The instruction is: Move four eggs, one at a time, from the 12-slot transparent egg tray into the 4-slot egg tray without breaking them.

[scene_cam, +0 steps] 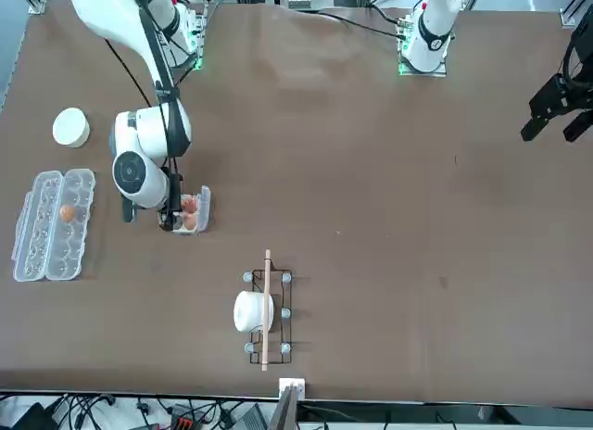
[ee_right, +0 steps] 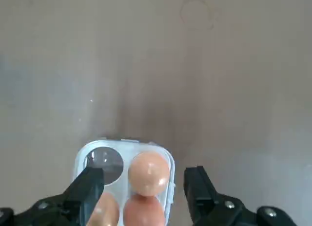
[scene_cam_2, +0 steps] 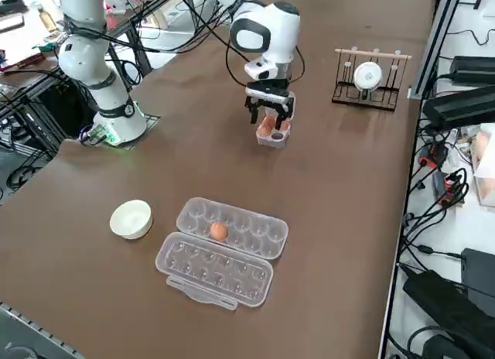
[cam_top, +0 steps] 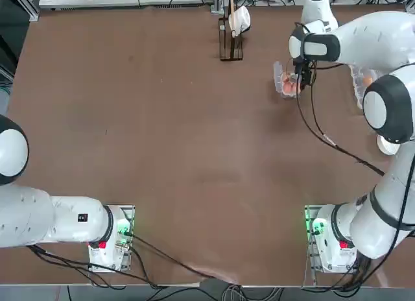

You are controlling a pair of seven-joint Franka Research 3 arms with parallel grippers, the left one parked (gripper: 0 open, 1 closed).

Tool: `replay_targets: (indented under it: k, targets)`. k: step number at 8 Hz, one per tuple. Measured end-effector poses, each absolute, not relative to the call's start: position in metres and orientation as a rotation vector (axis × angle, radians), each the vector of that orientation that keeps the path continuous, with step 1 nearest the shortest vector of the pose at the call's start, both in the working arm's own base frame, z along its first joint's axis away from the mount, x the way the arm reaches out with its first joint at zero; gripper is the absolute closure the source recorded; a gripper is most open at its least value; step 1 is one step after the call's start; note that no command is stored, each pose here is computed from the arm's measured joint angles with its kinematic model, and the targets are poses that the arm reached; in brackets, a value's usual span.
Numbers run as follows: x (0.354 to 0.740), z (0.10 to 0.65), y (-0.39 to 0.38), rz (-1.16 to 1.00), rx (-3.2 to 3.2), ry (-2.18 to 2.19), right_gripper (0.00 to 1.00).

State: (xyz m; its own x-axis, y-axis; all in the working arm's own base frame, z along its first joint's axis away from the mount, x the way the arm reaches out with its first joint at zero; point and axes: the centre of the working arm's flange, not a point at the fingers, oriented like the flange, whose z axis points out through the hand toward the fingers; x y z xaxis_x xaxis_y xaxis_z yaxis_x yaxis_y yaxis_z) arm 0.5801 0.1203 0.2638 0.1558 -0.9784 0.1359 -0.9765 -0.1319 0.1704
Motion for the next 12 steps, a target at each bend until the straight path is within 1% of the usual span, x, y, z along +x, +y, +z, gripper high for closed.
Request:
replay_targets:
  k: [2, 3, 4, 7, 9, 12]
  targets:
    - [0.589, 0.319, 0.074, -0.015, 2.297, -1.864, 0.0]
    - [0.59, 0.339, 0.042, -0.02, 2.338, -1.846, 0.0]
    - [0.591, 0.348, 0.01, -0.025, 2.369, -1.828, 0.0]
    - [0.588, 0.342, -0.083, -0.009, 2.436, -1.772, 0.0]
    - [0.578, 0.332, -0.155, 0.03, 2.439, -1.781, 0.0]
    - [0.571, 0.29, -0.213, 0.103, 2.404, -1.79, 0.01]
